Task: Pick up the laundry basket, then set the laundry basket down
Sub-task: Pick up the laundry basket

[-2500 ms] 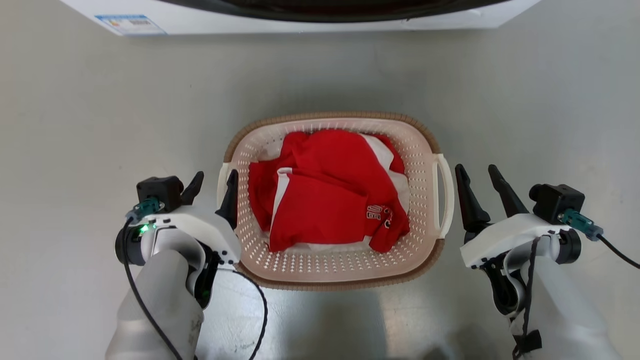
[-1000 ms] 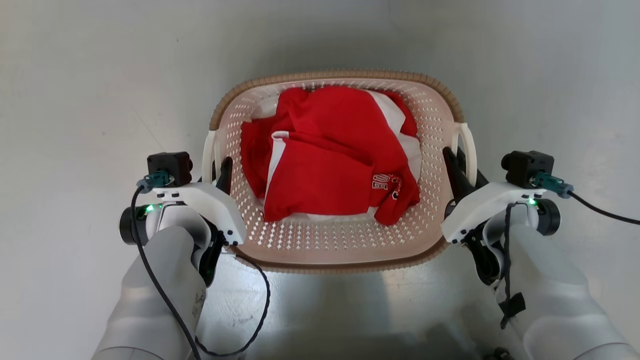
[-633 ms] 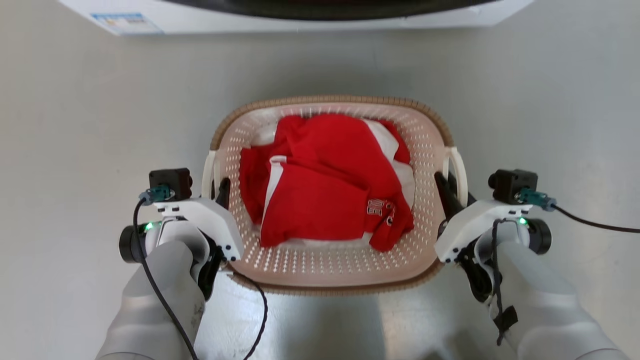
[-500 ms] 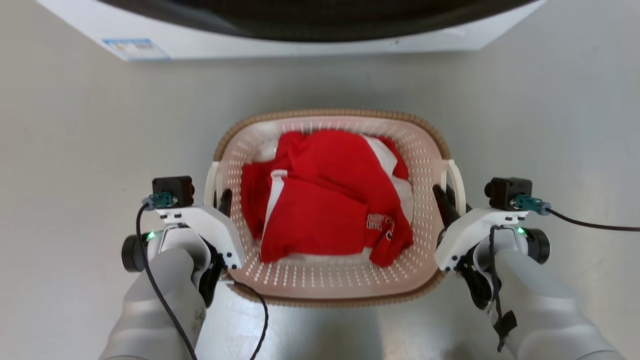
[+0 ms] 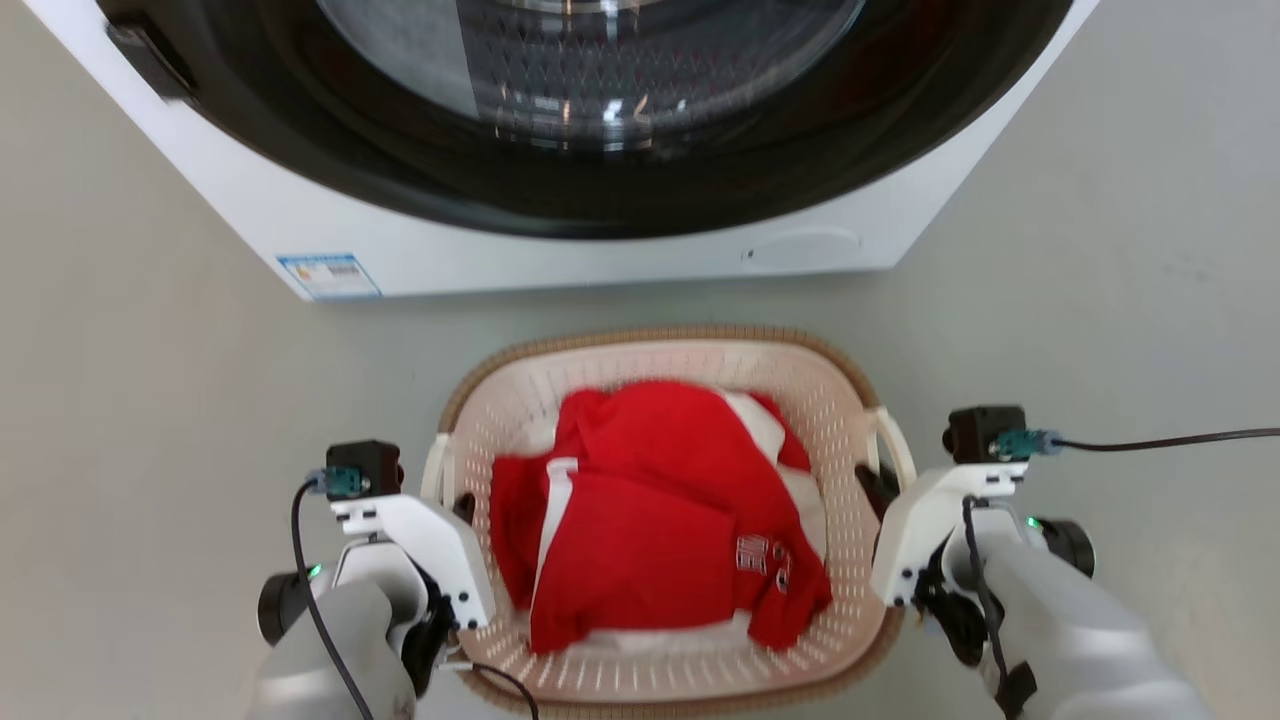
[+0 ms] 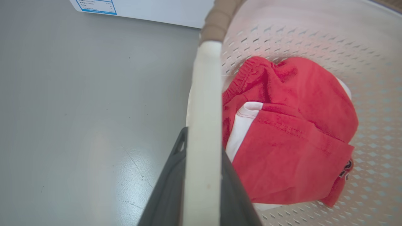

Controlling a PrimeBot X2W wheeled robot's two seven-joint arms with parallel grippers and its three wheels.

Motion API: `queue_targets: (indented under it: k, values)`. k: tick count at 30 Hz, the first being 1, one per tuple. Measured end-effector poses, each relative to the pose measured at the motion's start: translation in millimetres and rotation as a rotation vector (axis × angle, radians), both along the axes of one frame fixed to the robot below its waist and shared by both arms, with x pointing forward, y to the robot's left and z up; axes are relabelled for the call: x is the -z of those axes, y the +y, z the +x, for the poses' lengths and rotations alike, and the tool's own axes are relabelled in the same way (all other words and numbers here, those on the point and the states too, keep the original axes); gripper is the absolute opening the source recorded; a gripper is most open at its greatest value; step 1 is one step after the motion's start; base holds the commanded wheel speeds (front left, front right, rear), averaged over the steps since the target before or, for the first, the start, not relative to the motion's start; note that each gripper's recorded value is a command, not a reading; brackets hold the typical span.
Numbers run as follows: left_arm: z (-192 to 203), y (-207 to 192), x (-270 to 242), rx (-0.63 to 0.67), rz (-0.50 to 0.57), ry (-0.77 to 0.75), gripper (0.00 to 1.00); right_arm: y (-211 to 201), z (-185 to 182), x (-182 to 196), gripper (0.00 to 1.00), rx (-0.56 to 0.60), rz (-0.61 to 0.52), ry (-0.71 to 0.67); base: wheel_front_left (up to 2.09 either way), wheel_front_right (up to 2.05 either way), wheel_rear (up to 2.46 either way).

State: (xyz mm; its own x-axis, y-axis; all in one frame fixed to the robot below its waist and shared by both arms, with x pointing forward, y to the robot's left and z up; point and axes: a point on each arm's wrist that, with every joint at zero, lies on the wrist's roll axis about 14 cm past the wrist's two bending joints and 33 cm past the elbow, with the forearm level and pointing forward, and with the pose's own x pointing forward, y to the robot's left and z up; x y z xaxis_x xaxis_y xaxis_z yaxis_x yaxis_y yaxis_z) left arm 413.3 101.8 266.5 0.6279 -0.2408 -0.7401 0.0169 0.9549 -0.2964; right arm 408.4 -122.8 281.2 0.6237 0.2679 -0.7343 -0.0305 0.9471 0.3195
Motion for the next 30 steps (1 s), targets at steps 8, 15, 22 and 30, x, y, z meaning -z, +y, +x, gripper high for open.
queue_targets:
  k: [8, 15, 22, 30]
  values:
    - [-15, -1, -33, 0.014, -0.005, -0.029, 0.0, 3, -21, -29, 0.0, -0.057, -0.019, 0.013, 0.0, 0.0, 0.0]
    - [-34, -3, -43, 0.038, -0.004, 0.007, 0.0, 4, -32, -44, 0.0, -0.096, -0.035, 0.027, 0.0, 0.0, 0.0]
    - [-49, -2, -52, 0.048, -0.008, 0.043, 0.0, 6, -49, -52, 0.0, -0.131, -0.048, 0.051, 0.0, 0.0, 0.0]
    - [-62, -4, -53, 0.074, -0.001, 0.079, 0.0, 6, -60, -57, 0.0, -0.154, -0.054, 0.098, 0.0, 0.0, 0.0]
